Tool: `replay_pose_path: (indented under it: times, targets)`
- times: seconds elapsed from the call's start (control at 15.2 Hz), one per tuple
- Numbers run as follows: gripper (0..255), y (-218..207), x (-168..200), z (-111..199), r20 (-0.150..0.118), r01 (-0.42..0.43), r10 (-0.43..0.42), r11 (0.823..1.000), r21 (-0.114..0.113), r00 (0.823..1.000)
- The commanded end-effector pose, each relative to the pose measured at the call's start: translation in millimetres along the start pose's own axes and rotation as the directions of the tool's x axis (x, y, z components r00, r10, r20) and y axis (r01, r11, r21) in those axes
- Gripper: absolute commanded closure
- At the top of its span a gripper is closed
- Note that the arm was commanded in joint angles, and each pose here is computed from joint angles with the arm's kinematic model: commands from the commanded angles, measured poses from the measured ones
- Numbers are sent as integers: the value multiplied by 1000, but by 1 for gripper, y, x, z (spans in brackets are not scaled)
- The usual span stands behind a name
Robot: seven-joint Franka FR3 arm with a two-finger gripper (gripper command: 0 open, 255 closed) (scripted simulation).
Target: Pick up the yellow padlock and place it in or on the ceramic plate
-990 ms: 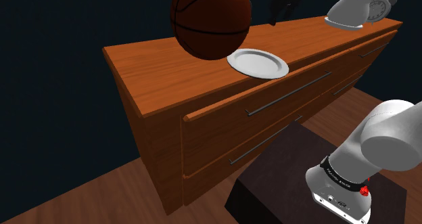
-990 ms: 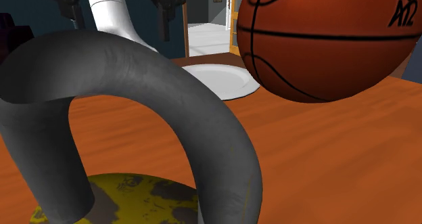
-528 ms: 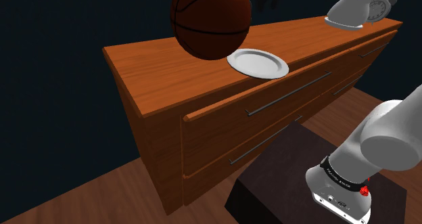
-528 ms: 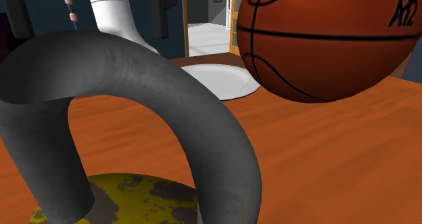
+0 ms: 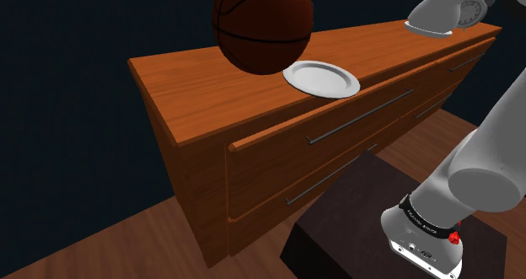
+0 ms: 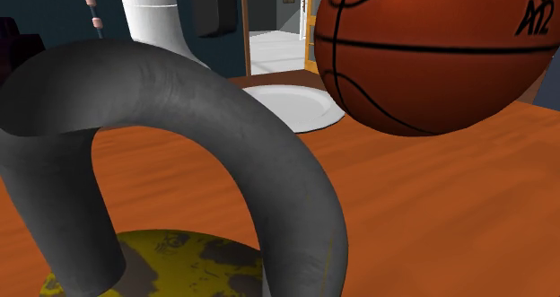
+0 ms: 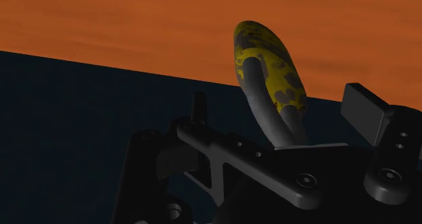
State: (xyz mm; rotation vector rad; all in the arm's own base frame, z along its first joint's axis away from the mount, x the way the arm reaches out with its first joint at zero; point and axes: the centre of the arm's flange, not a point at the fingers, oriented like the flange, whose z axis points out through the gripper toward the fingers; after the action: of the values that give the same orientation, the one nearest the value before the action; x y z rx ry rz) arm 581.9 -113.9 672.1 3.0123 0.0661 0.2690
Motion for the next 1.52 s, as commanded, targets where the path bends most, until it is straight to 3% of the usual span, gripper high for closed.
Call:
replay_pose_path:
  times: [0.0, 0.33, 0.86, 0.92, 1.45]
  targets:
    - [0, 2, 4, 6, -3, 2, -2, 1000, -2, 1000]
    - [0, 2, 4, 36, -3, 2, -2, 1000, -2, 1000]
    - [0, 2, 4, 36, -3, 2, -2, 1000, -2, 1000]
    - [255, 2, 4, 36, -3, 2, -2, 1000, -2, 1000]
    - [255, 2, 4, 36, -3, 2, -2, 1000, -2, 1000]
